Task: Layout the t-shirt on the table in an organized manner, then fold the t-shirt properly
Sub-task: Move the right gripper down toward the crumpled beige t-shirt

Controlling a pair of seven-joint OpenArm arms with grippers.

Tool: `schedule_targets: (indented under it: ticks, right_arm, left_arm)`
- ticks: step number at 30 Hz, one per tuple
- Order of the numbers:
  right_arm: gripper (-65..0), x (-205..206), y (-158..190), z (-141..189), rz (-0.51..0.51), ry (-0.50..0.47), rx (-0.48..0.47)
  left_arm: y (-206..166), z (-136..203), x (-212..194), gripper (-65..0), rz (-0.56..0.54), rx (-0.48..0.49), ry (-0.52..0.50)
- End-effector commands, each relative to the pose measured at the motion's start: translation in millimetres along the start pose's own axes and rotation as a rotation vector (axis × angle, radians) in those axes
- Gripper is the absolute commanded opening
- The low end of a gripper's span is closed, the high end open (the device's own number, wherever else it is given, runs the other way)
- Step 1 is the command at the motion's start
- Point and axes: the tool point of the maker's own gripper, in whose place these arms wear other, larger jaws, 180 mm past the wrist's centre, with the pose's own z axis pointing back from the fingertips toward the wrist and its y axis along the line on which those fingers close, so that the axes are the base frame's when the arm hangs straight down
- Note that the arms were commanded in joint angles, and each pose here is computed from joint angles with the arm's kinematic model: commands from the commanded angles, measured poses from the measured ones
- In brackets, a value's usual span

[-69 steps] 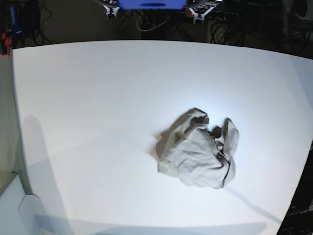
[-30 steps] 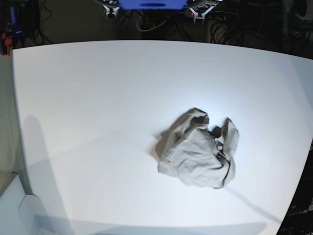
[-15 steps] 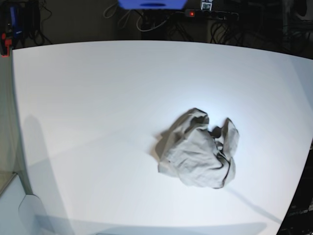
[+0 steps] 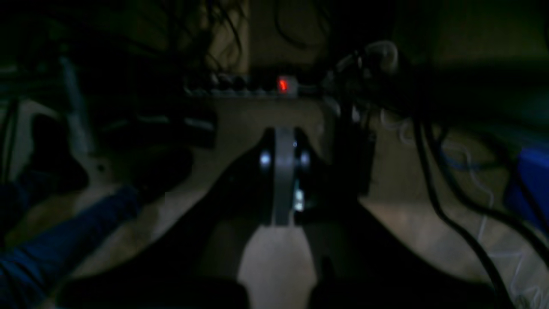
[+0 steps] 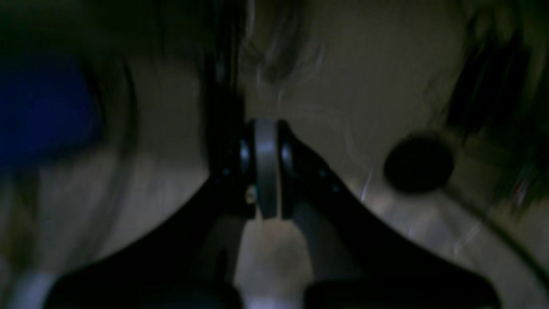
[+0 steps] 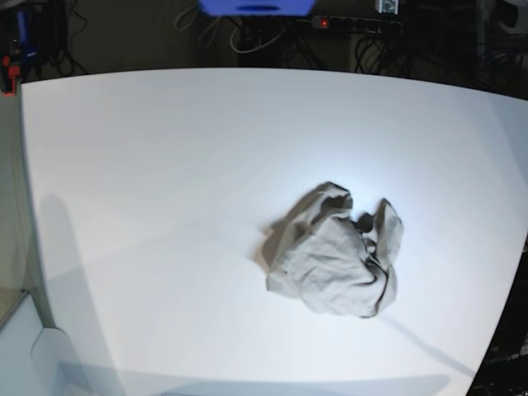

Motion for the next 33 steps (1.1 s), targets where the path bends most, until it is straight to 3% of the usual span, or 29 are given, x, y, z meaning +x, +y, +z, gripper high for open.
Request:
schedule_targets:
  ticks: [1, 6, 23, 31, 33]
  right_arm:
    - [-65.0, -1, -6, 12, 0.010, -0.011, -0.012]
    - [-65.0, 41, -10, 34, 0.035, -0.122, -0.010]
    - [-65.0, 163, -24, 87, 0.101, -0.301, -0.031]
    - [-65.0, 208, -22, 86, 0.098, -0.421, -0.032]
    - [-65.0, 224, -6, 85, 0.118, -0.461, 0.021]
  left_arm:
    - [0, 8, 5, -65.0, 0.005, -0.004, -0.026]
    - [-3, 23, 35, -65.0, 0.029, -0.023, -0.107]
    - [0, 92, 134, -65.0, 0.037, -0.018, -0.384]
    - [-9, 109, 165, -65.0, 0.027, -0.045, -0.468]
    - [-9, 110, 168, -65.0, 0.027, -0.045, -0.476]
